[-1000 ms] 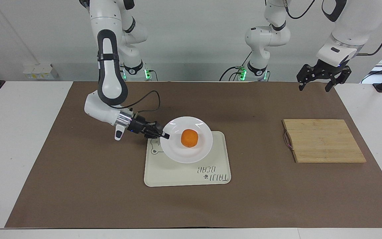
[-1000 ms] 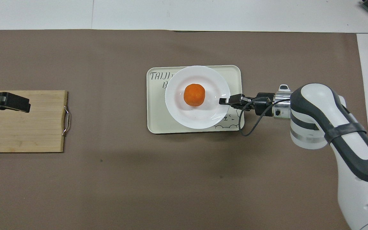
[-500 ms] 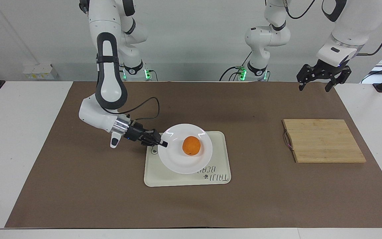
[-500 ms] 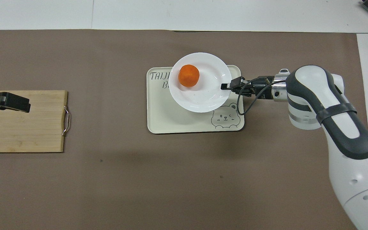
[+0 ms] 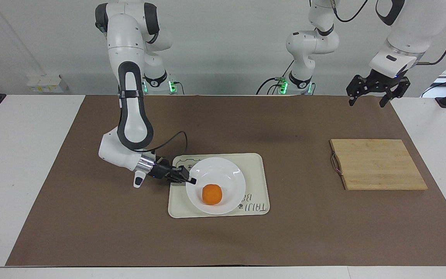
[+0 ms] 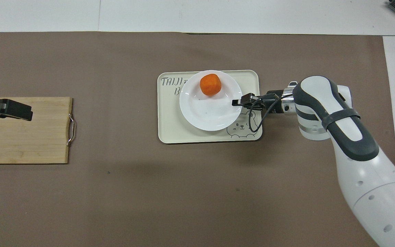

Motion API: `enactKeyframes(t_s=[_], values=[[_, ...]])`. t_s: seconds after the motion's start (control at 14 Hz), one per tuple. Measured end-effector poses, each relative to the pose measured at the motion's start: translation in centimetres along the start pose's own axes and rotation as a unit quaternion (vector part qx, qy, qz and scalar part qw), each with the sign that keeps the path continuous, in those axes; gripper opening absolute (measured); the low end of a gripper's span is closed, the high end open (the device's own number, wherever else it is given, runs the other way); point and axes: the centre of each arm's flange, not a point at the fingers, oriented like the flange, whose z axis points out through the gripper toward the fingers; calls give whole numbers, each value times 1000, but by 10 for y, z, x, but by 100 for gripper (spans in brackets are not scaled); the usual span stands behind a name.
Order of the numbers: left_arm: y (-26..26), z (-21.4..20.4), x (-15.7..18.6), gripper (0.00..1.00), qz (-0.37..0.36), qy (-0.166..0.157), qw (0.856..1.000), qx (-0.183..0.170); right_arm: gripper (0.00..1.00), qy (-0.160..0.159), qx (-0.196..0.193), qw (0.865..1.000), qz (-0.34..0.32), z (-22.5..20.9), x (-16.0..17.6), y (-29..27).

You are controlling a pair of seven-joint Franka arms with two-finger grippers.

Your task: Place orange and plate with both arms

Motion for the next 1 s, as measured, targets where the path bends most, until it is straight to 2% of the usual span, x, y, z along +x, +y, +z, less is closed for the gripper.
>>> enactKeyframes(t_s=[0.29, 0.36, 0.5, 0.64, 1.0], values=[[0, 0, 0, 100, 0, 0, 1000, 0, 5, -6, 2, 1000, 1, 6, -7, 0], [0, 0, 0, 100, 0, 0, 1000, 0, 10, -8, 1, 1000, 2, 8, -9, 0], [0, 0, 0, 100, 0, 0, 1000, 0, 14, -13, 0, 1000, 4, 12, -14, 1], [0, 0, 0, 100, 0, 0, 1000, 0, 32, -10, -1, 1000, 12, 11, -13, -2], [0, 0, 0, 100, 0, 0, 1000, 0, 89, 1, -29, 999, 28, -27, -1, -36]])
